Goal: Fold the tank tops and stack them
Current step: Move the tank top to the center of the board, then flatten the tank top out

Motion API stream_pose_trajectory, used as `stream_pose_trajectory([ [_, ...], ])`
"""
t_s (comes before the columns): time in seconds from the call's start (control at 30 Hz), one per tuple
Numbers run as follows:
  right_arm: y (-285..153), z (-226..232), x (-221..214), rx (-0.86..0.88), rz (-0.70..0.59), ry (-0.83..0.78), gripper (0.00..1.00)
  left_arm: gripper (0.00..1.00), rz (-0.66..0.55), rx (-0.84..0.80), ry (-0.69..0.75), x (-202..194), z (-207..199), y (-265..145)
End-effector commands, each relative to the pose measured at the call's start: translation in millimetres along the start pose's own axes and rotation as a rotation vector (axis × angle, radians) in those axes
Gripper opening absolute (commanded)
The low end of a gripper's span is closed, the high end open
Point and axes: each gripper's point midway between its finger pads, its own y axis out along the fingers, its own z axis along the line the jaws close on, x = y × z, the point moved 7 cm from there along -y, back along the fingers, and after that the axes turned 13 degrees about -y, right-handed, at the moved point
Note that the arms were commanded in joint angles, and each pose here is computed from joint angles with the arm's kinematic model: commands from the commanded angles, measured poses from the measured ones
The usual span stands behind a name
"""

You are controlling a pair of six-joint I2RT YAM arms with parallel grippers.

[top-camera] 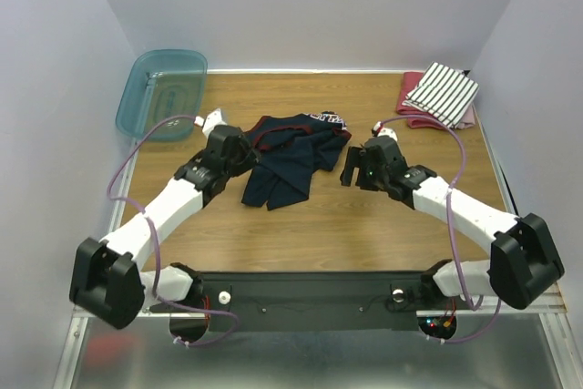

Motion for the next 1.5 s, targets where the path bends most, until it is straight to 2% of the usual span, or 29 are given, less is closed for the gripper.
stream_pose_trajectory([
  [0.0, 1, 34, 11, 0.103, -0.042, -0.004, 0.88, 0.51, 0.005, -0.020, -0.043, -13, 16, -9],
  [0.23, 21, 97, -28, 0.187, 0.044, -0.075, 0.81, 0.51, 0.061, 0.093, -0.036, -41, 66, -15],
  [0.37, 28, 122, -46, 0.244, 0.082, -0.078, 0.77, 0.59, 0.067, 0.111, -0.047, -45, 76, -18],
  [0.47, 29, 141, -49, 0.285, 0.088, -0.072, 0.75, 0.61, 0.074, 0.143, -0.039, -49, 83, -15],
  [0.67, 37, 166, -57, 0.309, 0.108, -0.052, 0.72, 0.64, 0.087, 0.223, -0.027, -58, 100, -6],
  [0.7, 39, 169, -59, 0.310, 0.113, -0.046, 0.67, 0.64, 0.081, 0.226, -0.028, -59, 102, -4],
  [0.87, 42, 186, -67, 0.337, 0.124, -0.041, 0.62, 0.64, 0.081, 0.265, -0.036, -65, 112, 4],
  [0.97, 46, 193, -71, 0.345, 0.127, -0.033, 0.62, 0.63, 0.074, 0.260, -0.043, -65, 112, 10],
  [1.33, 63, 204, -72, 0.310, 0.115, -0.005, 0.63, 0.48, 0.036, 0.269, -0.029, -60, 113, 18],
  [1.43, 66, 203, -71, 0.294, 0.102, -0.012, 0.63, 0.39, 0.028, 0.262, -0.026, -58, 114, 21],
  [1.47, 67, 203, -70, 0.287, 0.097, -0.012, 0.64, 0.32, 0.030, 0.264, -0.024, -58, 115, 23],
])
